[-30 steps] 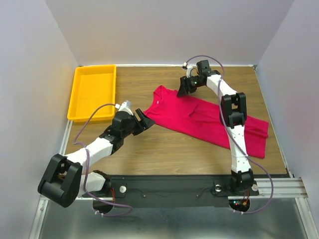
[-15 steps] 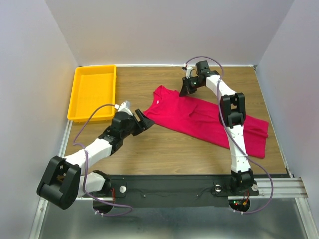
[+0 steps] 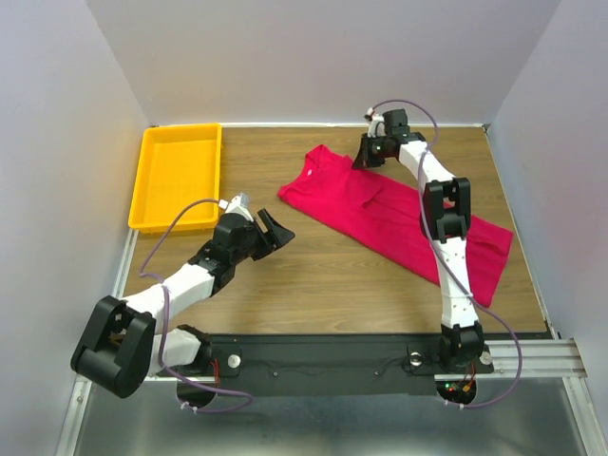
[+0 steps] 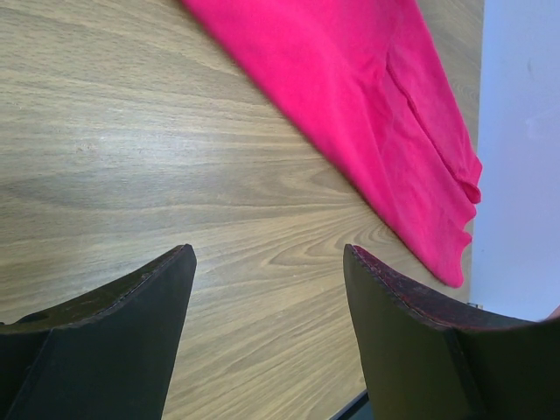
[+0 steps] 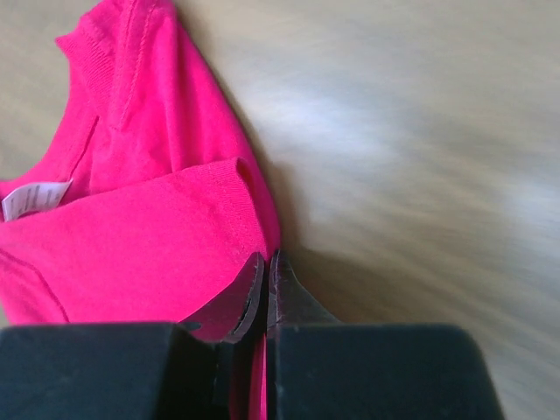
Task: Fold and stack the t-shirts
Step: Fold the tshirt
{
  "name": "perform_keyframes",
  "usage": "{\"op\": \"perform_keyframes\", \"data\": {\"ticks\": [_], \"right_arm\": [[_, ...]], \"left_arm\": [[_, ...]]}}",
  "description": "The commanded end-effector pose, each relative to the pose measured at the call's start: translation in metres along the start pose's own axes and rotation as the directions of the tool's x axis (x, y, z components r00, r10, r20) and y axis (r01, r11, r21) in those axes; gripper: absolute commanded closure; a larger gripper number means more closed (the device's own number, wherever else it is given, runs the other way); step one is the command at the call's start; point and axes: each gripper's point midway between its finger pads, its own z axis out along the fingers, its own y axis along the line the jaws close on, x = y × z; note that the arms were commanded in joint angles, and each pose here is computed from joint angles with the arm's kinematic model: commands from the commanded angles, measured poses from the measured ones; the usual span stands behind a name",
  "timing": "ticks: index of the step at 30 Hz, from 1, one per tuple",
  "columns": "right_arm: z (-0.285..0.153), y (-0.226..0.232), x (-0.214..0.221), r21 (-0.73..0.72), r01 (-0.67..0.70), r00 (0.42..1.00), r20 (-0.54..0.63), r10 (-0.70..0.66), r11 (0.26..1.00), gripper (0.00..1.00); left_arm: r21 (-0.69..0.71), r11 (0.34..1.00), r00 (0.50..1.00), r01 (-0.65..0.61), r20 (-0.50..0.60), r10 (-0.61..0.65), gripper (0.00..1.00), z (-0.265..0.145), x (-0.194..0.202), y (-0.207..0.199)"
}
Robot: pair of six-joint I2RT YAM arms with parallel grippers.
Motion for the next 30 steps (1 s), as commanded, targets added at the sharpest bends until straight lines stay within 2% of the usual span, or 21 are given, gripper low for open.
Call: {"op": "perform_keyframes", "data": {"ticks": [1, 5, 9, 12, 13, 16, 17, 18, 20, 22, 24, 26, 28, 29, 30], "right_arm": [[-0.023, -0.062, -0.052, 0.198, -0.119, 0.975, 0.209, 0.077, 0.973, 0.99], [-0.038, -0.093, -0.053, 0.323, -0.200, 0.959, 0.260, 0.116, 0.925, 1.00], [-0.058, -0.128, -0.044, 0.455, -0.312, 0.932, 0.316, 0.176, 0.834, 1.00], [-0.067, -0.128, -0.046, 0.436, -0.328, 0.926, 0.325, 0.193, 0.838, 0.98], [-0.068, -0.127, -0.043, 0.437, -0.308, 0.934, 0.309, 0.181, 0.845, 0.83], [-0.091, -0.113, -0.059, 0.441, -0.253, 0.942, 0.315, 0.115, 0.861, 0.53], [-0.097, -0.115, -0.055, 0.461, -0.219, 0.953, 0.291, 0.087, 0.860, 0.40], [-0.118, -0.104, -0.070, 0.470, -0.196, 0.948, 0.316, 0.044, 0.861, 0.38], [-0.137, -0.104, -0.065, 0.491, -0.153, 0.957, 0.289, 0.005, 0.857, 0.29], [-0.174, -0.084, -0.079, 0.494, -0.062, 0.952, 0.289, -0.097, 0.867, 0.26], [-0.185, -0.071, -0.057, 0.470, 0.022, 0.964, 0.225, -0.143, 0.883, 0.21], [-0.210, -0.041, -0.040, 0.434, 0.118, 0.956, 0.194, -0.220, 0.893, 0.20], [-0.233, -0.036, -0.025, 0.434, 0.137, 0.953, 0.187, -0.238, 0.890, 0.20], [-0.259, -0.023, -0.028, 0.444, 0.139, 0.939, 0.224, -0.260, 0.885, 0.20], [-0.260, -0.021, -0.005, 0.421, 0.133, 0.950, 0.203, -0.237, 0.897, 0.20]], "left_arm": [[0.005, 1.000, 1.000, -0.025, 0.010, 0.024, 0.21, 0.004, -0.004, -0.003], [0.009, 1.000, 1.000, -0.026, 0.006, 0.026, 0.21, 0.008, -0.004, -0.005], [0.021, 0.999, 0.999, -0.034, 0.008, 0.034, 0.21, 0.012, -0.007, -0.009], [0.040, 0.998, 0.999, -0.043, -0.002, 0.043, 0.21, 0.016, -0.007, -0.013], [0.040, 0.998, 0.999, -0.046, -0.011, 0.047, 0.21, 0.019, -0.005, -0.012], [0.076, 0.996, 0.998, -0.056, -0.024, 0.058, 0.21, 0.024, -0.006, -0.021], [0.074, 0.996, 0.997, -0.057, -0.041, 0.060, 0.21, 0.029, -0.002, -0.021], [0.094, 0.994, 0.997, -0.059, -0.038, 0.062, 0.21, 0.032, -0.005, -0.030], [0.124, 0.990, 0.995, -0.062, -0.067, 0.071, 0.21, 0.041, 0.004, -0.042], [0.166, 0.985, 0.993, -0.047, -0.097, 0.064, 0.22, 0.054, 0.014, -0.062], [0.203, 0.979, 0.993, -0.029, -0.110, 0.052, 0.25, 0.064, 0.017, -0.083], [0.238, 0.971, 0.987, 0.030, -0.158, 0.008, 0.26, 0.079, 0.036, -0.104], [0.231, 0.966, 0.973, 0.116, -0.224, -0.064, 0.26, 0.093, 0.060, -0.112], [0.232, 0.961, 0.965, 0.152, -0.247, -0.093, 0.26, 0.097, 0.069, -0.118], [0.275, 0.947, 0.958, 0.169, -0.271, -0.092, 0.26, 0.098, 0.083, -0.140]]}}
